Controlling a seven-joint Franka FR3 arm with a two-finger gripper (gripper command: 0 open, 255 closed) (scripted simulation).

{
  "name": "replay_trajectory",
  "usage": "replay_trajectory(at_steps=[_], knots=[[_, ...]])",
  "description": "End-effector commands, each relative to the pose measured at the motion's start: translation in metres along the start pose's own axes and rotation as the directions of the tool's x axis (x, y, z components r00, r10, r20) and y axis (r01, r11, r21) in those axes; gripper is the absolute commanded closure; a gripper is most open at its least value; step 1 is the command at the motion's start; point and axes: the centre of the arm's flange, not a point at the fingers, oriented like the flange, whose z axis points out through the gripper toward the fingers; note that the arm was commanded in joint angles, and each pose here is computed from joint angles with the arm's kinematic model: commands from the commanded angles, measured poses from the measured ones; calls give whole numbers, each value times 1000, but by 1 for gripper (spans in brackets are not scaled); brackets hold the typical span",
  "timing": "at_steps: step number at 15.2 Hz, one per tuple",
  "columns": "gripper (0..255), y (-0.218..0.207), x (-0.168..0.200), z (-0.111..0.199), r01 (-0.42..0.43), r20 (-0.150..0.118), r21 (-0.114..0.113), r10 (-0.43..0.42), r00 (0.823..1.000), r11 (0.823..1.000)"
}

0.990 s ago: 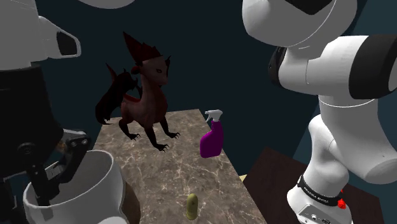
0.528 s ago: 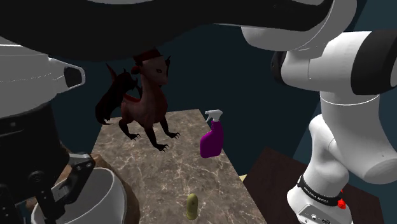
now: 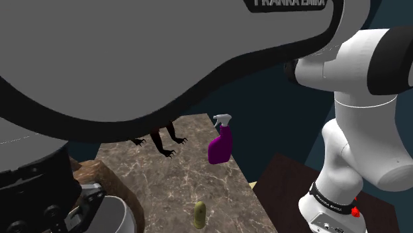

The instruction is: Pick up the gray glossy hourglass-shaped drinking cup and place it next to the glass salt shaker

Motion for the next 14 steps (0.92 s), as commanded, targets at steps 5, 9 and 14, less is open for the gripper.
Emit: replay_trajectory(at_steps=[5,9,14], knots=[[255,8,5,35,-5,-1,-7,5,1000,1000],[255,11,6,56,-5,-1,-7,5,1000,1000],[255,15,8,82,-5,-1,-7,5,1000,1000]])
